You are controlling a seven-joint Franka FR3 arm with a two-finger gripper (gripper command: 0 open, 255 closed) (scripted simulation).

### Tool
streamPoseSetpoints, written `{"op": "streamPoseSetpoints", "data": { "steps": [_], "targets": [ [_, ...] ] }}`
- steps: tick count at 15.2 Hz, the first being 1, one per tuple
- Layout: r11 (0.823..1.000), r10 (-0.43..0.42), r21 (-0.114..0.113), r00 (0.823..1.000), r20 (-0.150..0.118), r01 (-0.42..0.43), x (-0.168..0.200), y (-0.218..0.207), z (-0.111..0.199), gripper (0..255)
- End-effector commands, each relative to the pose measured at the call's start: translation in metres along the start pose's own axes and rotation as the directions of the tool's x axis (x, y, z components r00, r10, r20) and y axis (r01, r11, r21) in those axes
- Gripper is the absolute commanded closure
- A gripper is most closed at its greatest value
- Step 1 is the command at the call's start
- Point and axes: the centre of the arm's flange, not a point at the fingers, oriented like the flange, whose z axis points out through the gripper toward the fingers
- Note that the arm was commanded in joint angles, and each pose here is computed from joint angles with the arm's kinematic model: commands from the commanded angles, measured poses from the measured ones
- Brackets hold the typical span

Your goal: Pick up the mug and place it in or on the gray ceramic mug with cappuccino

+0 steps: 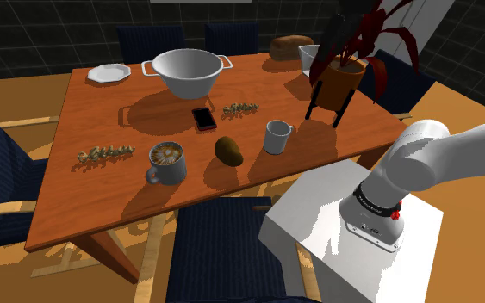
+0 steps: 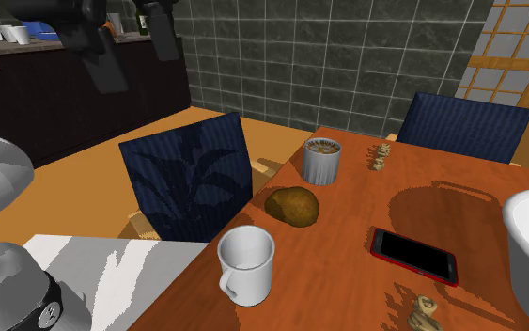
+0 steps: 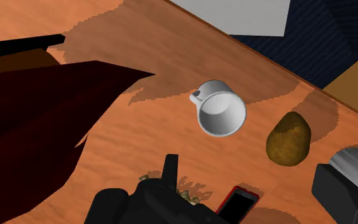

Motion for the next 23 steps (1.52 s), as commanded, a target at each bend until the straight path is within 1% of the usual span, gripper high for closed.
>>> {"op": "streamPoseSetpoints", "data": {
  "steps": [1,11,21,23],
  "targets": [
    [1.0,0.0,0.0,1.0,0.0,0.0,0.0,0.0,0.0,0],
    [0.997,-0.027,-0.068,1.0,0.014,0.027,0.021,-0.049,0.125,0],
    [0.989,-0.052,-0.135,0.998,0.031,0.056,0.038,-0.09,0.254,0],
    [0.989,-0.052,-0.136,0.998,0.031,0.056,0.038,-0.09,0.259,0]
  ]
}}
